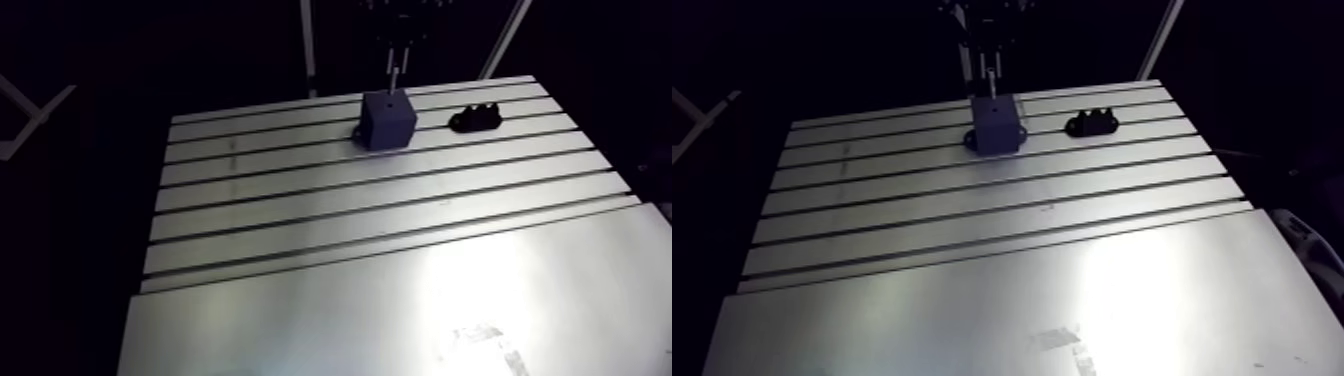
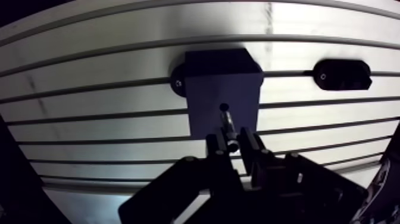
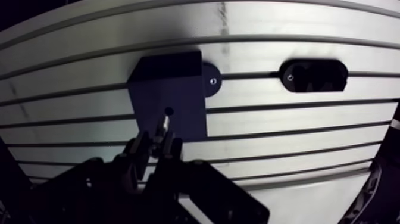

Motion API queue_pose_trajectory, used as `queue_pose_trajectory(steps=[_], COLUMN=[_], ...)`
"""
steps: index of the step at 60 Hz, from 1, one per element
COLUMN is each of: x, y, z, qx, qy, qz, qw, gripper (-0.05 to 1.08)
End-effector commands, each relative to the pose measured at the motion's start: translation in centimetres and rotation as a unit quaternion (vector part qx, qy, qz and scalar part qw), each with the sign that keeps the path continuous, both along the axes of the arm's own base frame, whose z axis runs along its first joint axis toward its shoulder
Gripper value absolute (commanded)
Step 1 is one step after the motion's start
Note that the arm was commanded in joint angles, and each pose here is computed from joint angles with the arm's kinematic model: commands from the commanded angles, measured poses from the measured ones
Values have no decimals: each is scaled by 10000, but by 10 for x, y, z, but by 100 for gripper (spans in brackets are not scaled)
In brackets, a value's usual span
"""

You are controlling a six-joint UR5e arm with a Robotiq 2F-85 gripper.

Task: Pick up the M10 bolt and insert it into the hole until fully seated.

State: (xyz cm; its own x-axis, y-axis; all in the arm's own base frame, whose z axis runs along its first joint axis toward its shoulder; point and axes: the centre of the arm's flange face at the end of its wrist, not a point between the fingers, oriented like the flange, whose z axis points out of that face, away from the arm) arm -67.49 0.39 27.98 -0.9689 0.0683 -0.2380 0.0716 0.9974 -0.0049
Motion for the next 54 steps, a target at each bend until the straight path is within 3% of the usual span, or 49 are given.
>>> queue_pose_trajectory(steps=[1,54], x=[-2,2], y=[1,0], z=[-4,-10], qx=[20,1], qy=[91,17], qz=[14,29], qw=[10000,10000], gripper=[108,108])
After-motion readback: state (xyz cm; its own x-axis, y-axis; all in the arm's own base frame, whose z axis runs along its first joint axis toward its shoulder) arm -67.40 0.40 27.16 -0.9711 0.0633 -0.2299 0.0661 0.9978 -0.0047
